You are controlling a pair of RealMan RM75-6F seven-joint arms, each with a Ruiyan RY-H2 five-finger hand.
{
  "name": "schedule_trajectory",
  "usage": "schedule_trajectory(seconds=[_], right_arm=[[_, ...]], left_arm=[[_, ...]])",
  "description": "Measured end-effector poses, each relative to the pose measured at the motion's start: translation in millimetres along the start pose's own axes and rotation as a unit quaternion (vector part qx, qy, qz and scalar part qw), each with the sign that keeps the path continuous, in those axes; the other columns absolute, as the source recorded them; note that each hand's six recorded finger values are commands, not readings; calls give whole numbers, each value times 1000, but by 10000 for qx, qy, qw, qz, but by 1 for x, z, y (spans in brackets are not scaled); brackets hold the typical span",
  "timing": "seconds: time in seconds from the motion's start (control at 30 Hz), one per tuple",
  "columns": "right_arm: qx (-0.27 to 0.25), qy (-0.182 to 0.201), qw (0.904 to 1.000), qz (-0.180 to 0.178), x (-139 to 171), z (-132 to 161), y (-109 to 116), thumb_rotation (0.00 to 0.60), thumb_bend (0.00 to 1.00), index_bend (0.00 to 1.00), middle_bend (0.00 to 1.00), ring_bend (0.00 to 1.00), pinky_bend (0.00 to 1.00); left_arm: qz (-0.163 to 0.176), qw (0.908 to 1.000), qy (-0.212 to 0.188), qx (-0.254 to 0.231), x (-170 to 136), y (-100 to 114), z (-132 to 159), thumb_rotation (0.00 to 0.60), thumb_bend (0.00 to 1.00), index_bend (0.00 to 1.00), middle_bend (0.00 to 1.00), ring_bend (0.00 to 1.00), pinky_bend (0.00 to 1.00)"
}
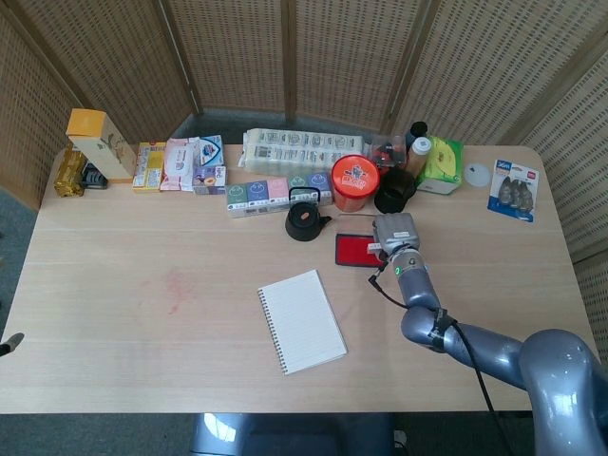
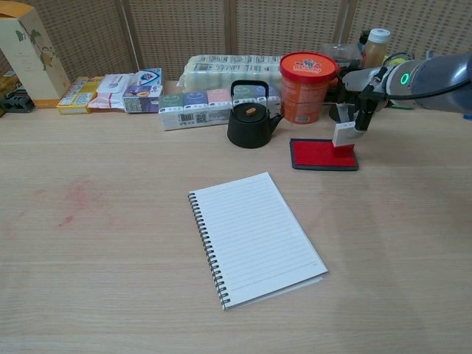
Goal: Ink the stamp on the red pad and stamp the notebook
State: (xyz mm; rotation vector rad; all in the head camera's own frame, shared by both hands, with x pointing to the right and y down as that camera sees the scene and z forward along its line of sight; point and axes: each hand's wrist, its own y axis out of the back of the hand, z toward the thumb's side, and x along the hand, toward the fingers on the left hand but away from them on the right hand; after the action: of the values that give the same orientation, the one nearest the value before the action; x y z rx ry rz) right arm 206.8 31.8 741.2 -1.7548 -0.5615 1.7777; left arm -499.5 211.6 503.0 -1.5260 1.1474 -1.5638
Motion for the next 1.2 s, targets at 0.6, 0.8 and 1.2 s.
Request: schedule_trajectory(seconds=[0.6, 0.8, 1.2], right_arm=[[-151, -127, 9997, 149, -10, 6, -11, 600, 432, 641, 912, 1000, 1000], [-156, -145, 9997, 133, -11, 4, -13, 600, 432, 647, 913, 1000, 1000], [-141, -70, 9999, 60, -3, 7, -9, 600, 432, 661, 913, 1000, 1000]], left_arm=[[-38, 10000, 45, 1, 2, -2, -1, 600, 6, 0, 0, 9, 0], [-44, 10000, 36, -3, 2, -2, -1, 600, 5, 0, 0, 9, 0], [-32, 10000, 16, -45, 1, 0, -2, 600, 5, 0, 0, 9, 0]])
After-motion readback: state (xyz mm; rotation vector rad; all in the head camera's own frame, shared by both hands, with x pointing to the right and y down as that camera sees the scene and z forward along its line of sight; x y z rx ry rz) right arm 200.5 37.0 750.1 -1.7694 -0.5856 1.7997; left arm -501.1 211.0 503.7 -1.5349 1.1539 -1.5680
